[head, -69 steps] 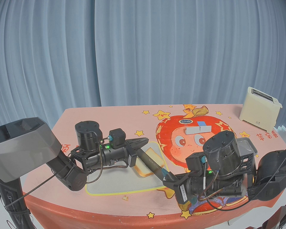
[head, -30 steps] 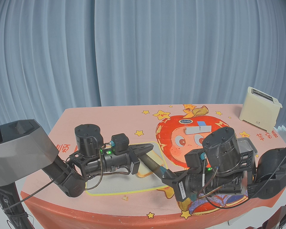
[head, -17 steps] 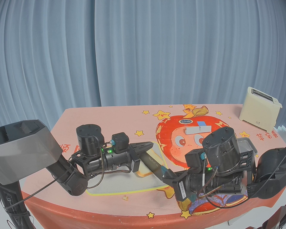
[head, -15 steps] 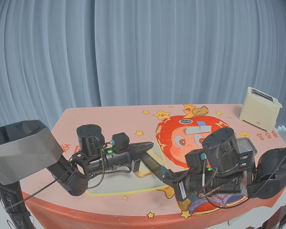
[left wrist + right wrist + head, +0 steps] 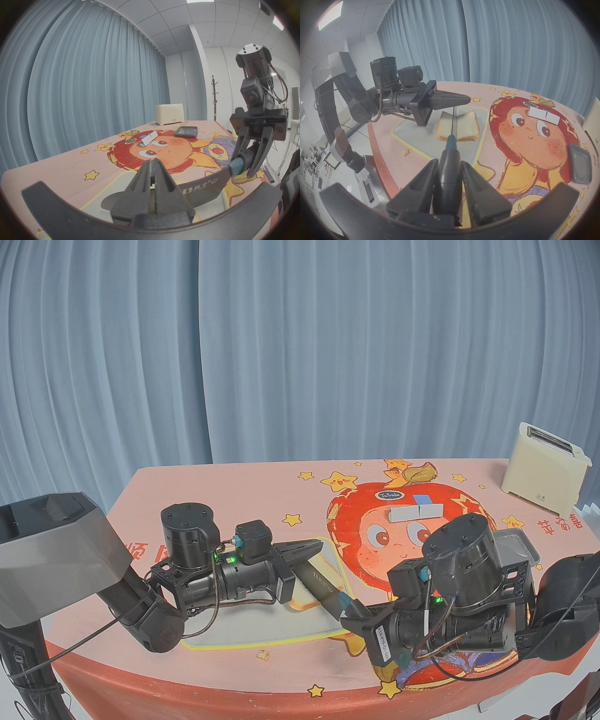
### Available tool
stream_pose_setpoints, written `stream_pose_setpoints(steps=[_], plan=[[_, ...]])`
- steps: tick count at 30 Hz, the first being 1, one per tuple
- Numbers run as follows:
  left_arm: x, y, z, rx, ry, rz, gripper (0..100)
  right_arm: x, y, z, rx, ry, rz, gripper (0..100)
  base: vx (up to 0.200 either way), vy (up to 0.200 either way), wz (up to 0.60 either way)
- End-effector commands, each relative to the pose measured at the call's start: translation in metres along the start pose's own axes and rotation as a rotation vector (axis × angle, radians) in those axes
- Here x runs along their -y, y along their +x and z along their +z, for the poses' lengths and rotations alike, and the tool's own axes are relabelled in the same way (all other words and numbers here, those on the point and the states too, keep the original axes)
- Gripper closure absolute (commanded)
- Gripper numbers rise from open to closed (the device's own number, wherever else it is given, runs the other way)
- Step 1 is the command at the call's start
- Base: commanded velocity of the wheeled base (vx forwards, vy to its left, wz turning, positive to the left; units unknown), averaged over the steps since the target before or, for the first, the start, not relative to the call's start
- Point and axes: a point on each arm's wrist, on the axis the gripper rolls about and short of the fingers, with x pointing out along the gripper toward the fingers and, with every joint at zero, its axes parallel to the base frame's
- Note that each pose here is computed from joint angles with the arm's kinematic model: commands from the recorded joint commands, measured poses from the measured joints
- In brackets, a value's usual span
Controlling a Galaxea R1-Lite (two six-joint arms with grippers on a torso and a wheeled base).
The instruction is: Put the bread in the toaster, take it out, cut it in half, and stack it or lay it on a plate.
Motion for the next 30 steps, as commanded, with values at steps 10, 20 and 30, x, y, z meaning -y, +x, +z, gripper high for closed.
stream_pose_setpoints(steps=[10,20,30], plan=[[-0.001,-0.003,0.005,0.005,0.001,0.005,100,-0.002,0.002,0.003,0.008,-0.004,0.002,100,0.0,0.0,0.0],[-0.001,-0.002,0.002,0.001,-0.001,0.004,100,-0.001,0.005,-0.001,-0.013,-0.003,-0.003,100,0.0,0.0,0.0],[0.0,-0.007,0.013,0.027,0.013,0.015,100,-0.001,0.004,0.0,-0.002,-0.003,0.001,100,0.0,0.0,0.0]])
